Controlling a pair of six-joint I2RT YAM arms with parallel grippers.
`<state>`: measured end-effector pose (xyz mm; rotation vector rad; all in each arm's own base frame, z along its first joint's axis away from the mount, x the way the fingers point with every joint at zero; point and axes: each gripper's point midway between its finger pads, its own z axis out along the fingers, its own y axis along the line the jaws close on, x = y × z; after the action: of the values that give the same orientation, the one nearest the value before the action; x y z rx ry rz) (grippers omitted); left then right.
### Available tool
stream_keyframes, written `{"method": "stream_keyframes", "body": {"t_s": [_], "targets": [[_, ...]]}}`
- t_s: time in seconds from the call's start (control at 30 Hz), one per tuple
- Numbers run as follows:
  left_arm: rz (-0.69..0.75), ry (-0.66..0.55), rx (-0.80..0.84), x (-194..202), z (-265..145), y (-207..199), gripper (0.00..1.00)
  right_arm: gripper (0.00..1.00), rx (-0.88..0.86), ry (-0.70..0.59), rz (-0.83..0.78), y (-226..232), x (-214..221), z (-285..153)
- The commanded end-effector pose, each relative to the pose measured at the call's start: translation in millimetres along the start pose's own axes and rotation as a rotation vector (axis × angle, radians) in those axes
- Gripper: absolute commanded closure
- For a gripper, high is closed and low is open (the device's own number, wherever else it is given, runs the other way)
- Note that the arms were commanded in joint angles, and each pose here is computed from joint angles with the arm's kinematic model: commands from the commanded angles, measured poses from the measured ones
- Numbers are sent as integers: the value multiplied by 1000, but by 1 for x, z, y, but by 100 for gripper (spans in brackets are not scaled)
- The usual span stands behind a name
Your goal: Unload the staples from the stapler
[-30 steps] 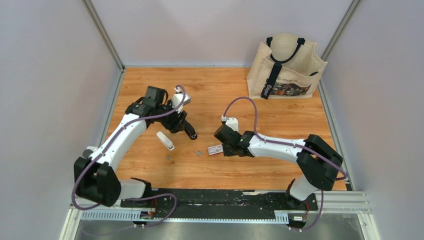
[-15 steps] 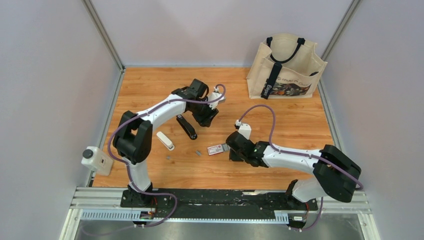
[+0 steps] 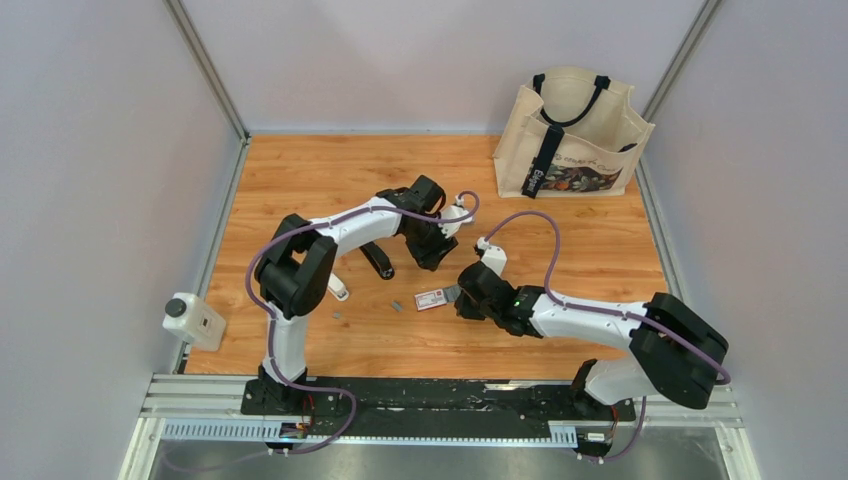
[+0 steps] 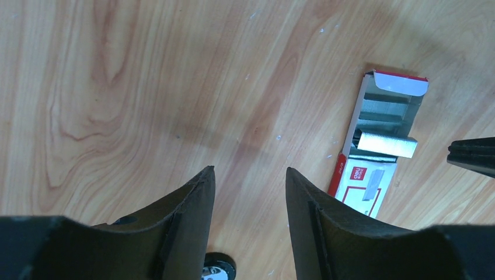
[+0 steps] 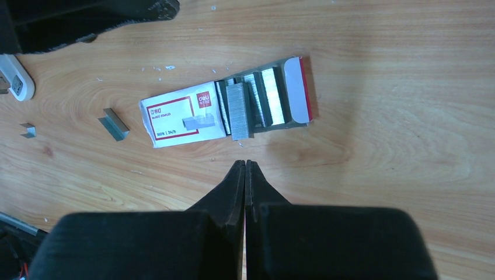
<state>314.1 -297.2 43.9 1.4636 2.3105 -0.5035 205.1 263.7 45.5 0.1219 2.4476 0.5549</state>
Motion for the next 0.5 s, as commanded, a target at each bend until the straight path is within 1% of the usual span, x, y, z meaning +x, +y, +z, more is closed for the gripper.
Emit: {"method": "stream_keyframes", "body": {"t_s": [0.0,0.47], "targets": [[50,-23,-5,-15,5,-1,44,100,-57,-25,35,14,-9,3],[79,10,27,-3,25,-25,44,100,-36,-2,30,13,-7,10]]}}
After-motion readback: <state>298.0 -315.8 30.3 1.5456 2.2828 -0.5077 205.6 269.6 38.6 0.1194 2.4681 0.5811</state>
